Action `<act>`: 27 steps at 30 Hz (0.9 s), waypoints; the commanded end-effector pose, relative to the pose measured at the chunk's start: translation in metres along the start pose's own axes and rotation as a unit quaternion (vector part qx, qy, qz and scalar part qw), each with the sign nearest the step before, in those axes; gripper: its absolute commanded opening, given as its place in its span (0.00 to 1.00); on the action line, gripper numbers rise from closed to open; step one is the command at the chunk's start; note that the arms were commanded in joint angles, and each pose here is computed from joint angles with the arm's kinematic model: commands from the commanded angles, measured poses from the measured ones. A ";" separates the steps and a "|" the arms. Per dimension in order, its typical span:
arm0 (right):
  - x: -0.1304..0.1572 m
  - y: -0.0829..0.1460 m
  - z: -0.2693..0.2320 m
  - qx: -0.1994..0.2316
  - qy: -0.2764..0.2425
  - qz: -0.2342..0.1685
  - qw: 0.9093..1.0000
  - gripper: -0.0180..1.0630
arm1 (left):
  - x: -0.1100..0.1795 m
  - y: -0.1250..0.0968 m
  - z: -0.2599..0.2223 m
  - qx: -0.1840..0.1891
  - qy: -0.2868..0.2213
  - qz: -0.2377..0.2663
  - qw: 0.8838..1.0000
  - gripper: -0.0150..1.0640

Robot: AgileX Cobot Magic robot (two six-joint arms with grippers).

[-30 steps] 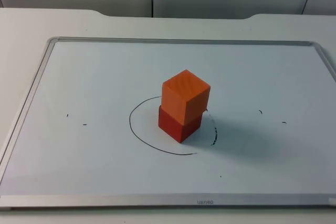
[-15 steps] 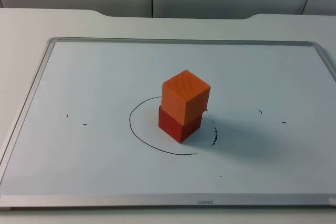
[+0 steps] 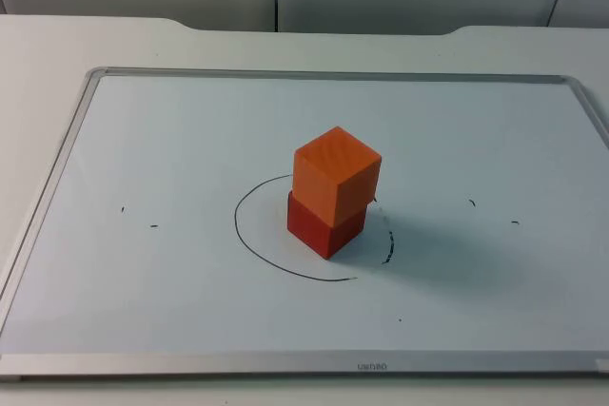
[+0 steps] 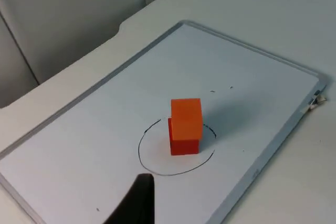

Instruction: Pick up one cube with the left hand and another cube with the right hand. First place the cube in the right hand at the target position, then stack the cube in the left hand on top.

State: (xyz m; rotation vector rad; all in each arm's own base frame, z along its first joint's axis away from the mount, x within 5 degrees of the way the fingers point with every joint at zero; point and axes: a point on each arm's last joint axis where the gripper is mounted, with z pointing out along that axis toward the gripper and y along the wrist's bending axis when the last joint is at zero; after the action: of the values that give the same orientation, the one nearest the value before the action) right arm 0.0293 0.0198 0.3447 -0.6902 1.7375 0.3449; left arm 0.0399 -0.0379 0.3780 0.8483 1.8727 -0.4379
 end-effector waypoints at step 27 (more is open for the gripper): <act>0.059 0.007 -0.026 -0.008 0.077 0.010 0.997 0.77 | 0.110 -0.003 -0.015 -0.016 -0.002 -0.039 0.999 0.99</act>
State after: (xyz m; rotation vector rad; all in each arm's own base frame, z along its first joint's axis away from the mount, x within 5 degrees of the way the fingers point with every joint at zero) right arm -0.0038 -0.0038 0.2973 -0.7234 1.8743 0.3509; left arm -0.0002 0.0090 0.2887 0.7200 1.9123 -0.4687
